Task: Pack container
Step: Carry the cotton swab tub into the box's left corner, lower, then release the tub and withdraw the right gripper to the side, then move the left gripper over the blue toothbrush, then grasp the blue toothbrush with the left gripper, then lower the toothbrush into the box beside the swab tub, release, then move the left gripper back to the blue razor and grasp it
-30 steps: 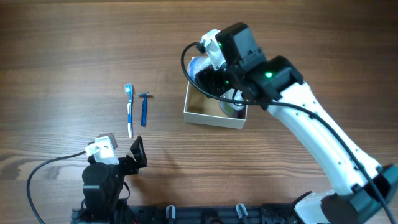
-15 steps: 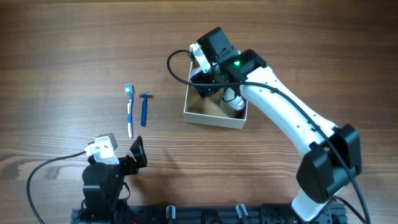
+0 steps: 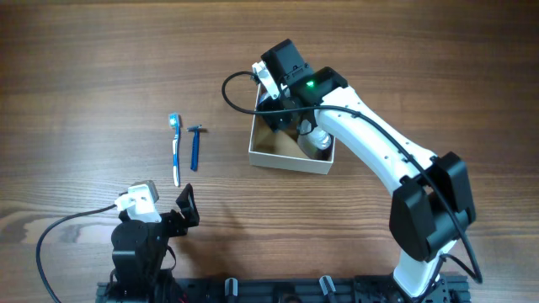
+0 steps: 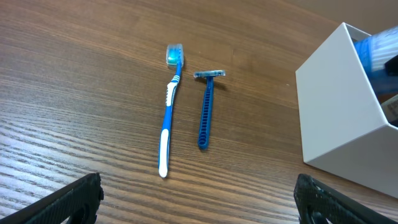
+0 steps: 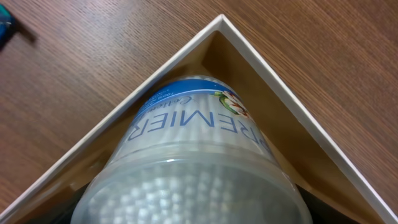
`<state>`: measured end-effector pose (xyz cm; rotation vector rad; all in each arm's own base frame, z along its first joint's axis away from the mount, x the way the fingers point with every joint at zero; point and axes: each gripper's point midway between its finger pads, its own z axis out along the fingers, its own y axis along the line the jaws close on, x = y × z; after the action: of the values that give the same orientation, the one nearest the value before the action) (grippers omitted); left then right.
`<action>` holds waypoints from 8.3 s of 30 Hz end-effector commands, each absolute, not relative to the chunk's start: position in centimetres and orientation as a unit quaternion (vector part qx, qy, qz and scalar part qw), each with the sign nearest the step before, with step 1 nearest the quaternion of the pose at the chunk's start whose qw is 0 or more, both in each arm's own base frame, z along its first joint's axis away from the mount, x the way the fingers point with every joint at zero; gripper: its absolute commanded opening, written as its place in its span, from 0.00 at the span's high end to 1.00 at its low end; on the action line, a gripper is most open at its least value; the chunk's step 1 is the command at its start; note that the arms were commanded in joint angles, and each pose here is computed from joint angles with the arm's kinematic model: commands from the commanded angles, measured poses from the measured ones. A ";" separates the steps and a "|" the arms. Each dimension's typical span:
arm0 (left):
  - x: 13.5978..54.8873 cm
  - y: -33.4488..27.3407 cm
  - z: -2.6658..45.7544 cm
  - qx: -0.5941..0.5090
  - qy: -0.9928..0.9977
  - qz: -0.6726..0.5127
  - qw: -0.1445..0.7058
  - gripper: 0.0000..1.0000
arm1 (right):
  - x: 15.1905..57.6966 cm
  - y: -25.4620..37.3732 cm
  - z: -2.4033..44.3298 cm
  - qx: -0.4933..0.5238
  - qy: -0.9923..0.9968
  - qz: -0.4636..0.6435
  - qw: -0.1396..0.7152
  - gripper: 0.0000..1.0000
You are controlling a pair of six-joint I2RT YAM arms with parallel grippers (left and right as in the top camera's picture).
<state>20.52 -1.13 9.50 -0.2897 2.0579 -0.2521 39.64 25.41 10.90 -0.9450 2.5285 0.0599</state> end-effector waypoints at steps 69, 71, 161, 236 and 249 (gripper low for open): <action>22.1 -2.7 16.2 -0.145 0.789 -0.196 0.564 0.01 | 38.6 -3.5 31.2 0.268 0.905 0.114 0.310 0.00; 22.2 -2.1 18.9 -0.166 0.793 -0.187 0.556 0.00 | 38.6 -3.5 31.2 0.268 0.905 0.114 0.310 0.00; 37.5 -2.7 14.5 -0.065 0.984 0.018 0.166 0.96 | 38.6 -3.5 31.2 0.268 0.905 0.114 0.310 0.00; 36.3 -9.1 13.9 -0.036 0.988 -0.047 0.144 0.47 | 38.6 -3.5 31.2 0.268 0.905 0.114 0.310 0.00; 33.3 -6.2 4.0 -0.102 0.993 -0.046 0.026 0.45 | 38.6 -3.5 31.2 0.268 0.905 0.114 0.310 0.00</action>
<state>34.28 -6.15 6.51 -0.2548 3.0184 -0.1310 38.47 -3.70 31.41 0.6962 2.3864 0.2772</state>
